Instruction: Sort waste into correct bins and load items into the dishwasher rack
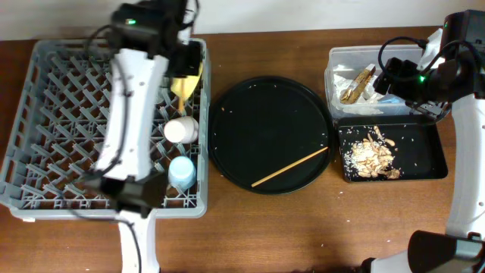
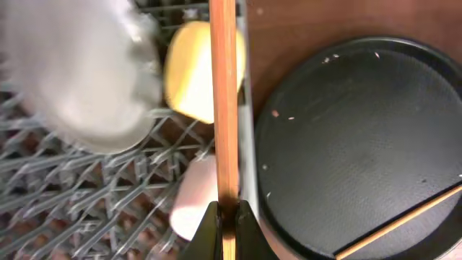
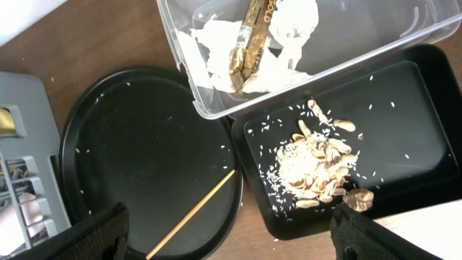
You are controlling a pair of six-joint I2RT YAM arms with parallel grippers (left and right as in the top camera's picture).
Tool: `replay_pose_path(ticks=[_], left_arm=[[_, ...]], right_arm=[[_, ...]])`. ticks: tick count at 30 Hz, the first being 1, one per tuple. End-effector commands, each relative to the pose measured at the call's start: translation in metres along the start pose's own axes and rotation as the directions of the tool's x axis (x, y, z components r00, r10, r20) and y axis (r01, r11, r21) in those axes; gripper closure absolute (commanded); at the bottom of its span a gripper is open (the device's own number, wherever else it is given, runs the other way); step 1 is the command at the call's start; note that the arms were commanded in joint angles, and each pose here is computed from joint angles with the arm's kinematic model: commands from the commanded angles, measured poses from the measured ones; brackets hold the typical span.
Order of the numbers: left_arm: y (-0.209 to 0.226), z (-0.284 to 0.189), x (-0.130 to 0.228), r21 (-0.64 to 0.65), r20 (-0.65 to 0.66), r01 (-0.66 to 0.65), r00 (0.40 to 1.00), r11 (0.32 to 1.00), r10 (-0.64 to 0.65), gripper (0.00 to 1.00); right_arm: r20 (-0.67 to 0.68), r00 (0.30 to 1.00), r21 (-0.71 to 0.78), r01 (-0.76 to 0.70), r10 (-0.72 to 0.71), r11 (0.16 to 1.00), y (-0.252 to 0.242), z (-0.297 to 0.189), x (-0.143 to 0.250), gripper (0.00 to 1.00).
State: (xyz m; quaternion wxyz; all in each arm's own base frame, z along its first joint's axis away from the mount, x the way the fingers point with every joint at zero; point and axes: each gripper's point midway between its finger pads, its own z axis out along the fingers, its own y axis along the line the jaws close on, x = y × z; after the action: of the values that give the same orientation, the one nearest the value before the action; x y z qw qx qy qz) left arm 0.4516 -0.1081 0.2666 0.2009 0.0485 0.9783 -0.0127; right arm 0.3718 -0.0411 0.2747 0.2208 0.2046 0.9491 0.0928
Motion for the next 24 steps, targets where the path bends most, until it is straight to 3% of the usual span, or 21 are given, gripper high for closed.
replay_pose_path(ticks=[1, 4, 5, 9, 11, 12, 13, 15, 17, 19, 22, 24], left_arm=[[0.054, -0.039, 0.039, -0.064, -0.044, 0.073, 0.996, 0.995, -0.076, 0.99], [0.098, 0.007, 0.105, -0.24, -0.284, 0.049, 0.951, 0.97, -0.119, 0.99], [0.099, 0.026, 0.111, -0.231, -0.319, -0.007, 0.945, 0.973, -0.069, 1.0], [0.098, 0.098, 0.121, -0.191, -0.313, -0.093, 0.949, 0.977, 0.029, 1.0], [0.101, 0.103, 0.121, -0.209, -0.307, -0.097, 0.951, 0.973, 0.029, 0.85], [0.107, 0.103, 0.117, -0.243, -0.291, -0.104, 0.956, 0.964, 0.029, 0.62], [0.107, 0.104, 0.113, -0.246, -0.277, -0.104, 0.96, 0.964, 0.033, 0.55], [0.105, 0.104, 0.104, -0.242, -0.244, -0.098, 0.969, 0.965, 0.037, 0.53], [0.081, 0.095, 0.084, -0.148, -0.194, -0.166, 0.972, 0.975, 0.136, 0.53], [0.021, 0.081, 0.058, 0.005, -0.076, -0.31, 0.948, 0.951, 0.309, 0.53], [-0.093, 0.071, 0.043, 0.082, 0.112, -0.587, 0.809, 0.806, 0.578, 0.48], [-0.146, 0.078, 0.056, 0.108, 0.15, -0.689, 0.724, 0.717, 0.673, 0.45]], right_arm=[[0.005, 1.0, -0.003, 0.01, -0.01, 1.0, 0.0, 0.002, -0.002, 0.1], [0.009, 1.0, -0.003, 0.011, -0.011, 1.0, 0.0, 0.002, -0.003, 0.1], [0.009, 1.0, -0.003, 0.011, -0.011, 1.0, 0.0, 0.002, -0.003, 0.1], [0.008, 0.999, -0.003, 0.036, -0.035, 0.999, 0.0, 0.002, -0.003, 0.1], [0.004, 0.999, -0.002, 0.036, -0.036, 0.999, 0.0, 0.002, -0.001, 0.1], [0.002, 0.999, -0.001, 0.036, -0.036, 0.999, 0.0, 0.002, -0.001, 0.1], [0.002, 0.999, -0.001, 0.036, -0.036, 0.999, 0.0, 0.002, -0.001, 0.1], [0.001, 0.999, -0.001, 0.035, -0.035, 0.999, 0.0, 0.002, -0.001, 0.1], [0.001, 0.999, -0.002, 0.035, -0.035, 0.999, 0.0, 0.002, -0.001, 0.1], [0.001, 0.999, -0.002, 0.035, -0.035, 0.999, 0.0, 0.002, -0.001, 0.1], [0.001, 0.999, -0.002, 0.035, -0.035, 0.999, 0.0, 0.002, -0.001, 0.1], [0.001, 0.999, -0.002, 0.035, -0.035, 0.999, 0.0, 0.002, -0.001, 0.1]])
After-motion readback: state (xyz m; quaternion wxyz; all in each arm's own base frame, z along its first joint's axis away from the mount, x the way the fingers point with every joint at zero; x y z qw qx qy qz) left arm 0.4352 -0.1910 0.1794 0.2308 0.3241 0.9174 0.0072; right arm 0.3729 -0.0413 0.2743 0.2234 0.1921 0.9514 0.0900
